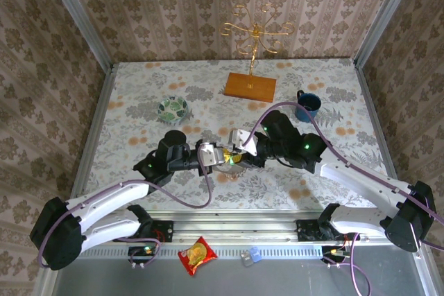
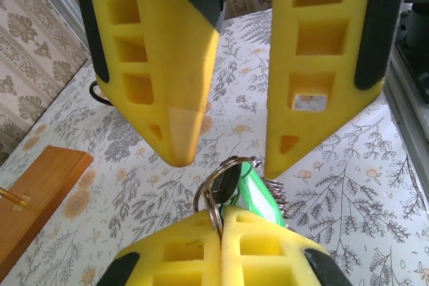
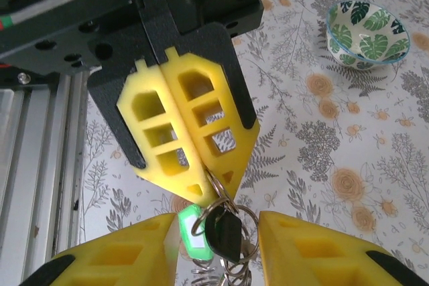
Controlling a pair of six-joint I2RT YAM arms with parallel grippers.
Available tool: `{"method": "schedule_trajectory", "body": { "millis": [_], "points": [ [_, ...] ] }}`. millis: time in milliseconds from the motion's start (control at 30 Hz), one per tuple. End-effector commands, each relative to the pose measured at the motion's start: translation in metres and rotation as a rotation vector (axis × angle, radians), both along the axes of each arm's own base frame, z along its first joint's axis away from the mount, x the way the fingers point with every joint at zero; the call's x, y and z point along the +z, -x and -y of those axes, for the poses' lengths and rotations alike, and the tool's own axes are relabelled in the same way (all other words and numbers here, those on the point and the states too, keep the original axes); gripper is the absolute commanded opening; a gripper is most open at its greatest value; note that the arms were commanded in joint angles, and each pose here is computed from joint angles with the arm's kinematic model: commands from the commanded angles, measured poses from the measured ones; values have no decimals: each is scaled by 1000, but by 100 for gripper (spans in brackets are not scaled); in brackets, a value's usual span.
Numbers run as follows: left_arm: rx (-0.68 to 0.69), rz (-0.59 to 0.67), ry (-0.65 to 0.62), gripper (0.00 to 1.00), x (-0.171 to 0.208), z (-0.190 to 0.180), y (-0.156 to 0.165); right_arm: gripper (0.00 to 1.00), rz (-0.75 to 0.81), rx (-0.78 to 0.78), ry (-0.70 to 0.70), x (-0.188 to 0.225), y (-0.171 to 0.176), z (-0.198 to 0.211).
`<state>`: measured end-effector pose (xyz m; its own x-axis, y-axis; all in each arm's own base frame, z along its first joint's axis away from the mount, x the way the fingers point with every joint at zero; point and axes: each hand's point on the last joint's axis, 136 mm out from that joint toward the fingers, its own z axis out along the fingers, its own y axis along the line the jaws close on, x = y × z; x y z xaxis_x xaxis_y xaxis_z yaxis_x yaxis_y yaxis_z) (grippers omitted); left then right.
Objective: Put the keys on the keyring
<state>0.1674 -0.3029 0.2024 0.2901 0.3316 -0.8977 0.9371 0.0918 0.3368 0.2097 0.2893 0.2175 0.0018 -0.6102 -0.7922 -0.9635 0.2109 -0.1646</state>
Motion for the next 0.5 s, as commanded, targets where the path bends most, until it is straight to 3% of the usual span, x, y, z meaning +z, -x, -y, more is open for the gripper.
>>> {"method": "schedule_trajectory", "body": {
  "millis": [0,300,467],
  "points": [
    [8,28,62,0,17,3,-1,36,-24,-8,-41,3,2,-5],
    [14,30,63,0,17,2,-1,1,-16,-57,-29,0,-6,-3],
    [17,36,70,0,19,1,-1,0,-6,-87,-11,0,-11,2]
  ]
}}
